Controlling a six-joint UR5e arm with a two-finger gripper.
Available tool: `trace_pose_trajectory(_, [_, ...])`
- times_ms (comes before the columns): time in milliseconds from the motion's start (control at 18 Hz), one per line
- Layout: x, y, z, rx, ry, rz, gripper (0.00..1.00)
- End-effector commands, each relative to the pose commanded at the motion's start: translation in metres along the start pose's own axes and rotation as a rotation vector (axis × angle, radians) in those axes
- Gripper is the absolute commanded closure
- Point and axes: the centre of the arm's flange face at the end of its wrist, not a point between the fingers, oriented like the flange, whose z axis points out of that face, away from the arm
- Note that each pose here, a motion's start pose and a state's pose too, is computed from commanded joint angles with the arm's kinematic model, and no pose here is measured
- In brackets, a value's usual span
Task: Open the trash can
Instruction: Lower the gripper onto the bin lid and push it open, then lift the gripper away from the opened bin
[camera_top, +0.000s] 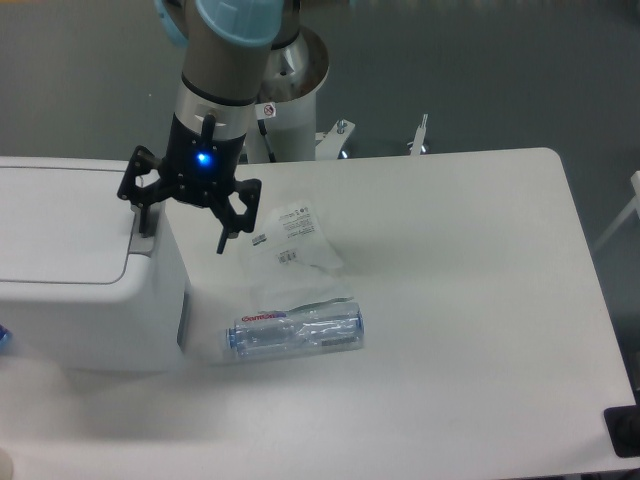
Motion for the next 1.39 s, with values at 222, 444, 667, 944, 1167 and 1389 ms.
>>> trace_pose_trajectory(222, [-0.005, -0.004, 0.008, -0.011, 0.003, -0.005, 0.0])
trace_pose_trajectory(444, [-0.003, -0.007, 0.0, 0.003, -0.001, -0.012, 0.0])
trace_pose_trajectory(667, [-0.002, -0.009, -0.01, 0.022, -0.007, -0.016, 0.0])
trace_pose_trajectory(944, [-0.035, -0.01, -0.021, 0.033, -0.058, -0.044, 0.0])
trace_pose_trajectory(1167, [-0.097, -0.008, -0.032, 0.045, -0.099, -0.064, 0.0])
trace_pose_trajectory(1389, [-0.184, 0.013, -0.028, -0.016, -0.162, 0.017, 0.0])
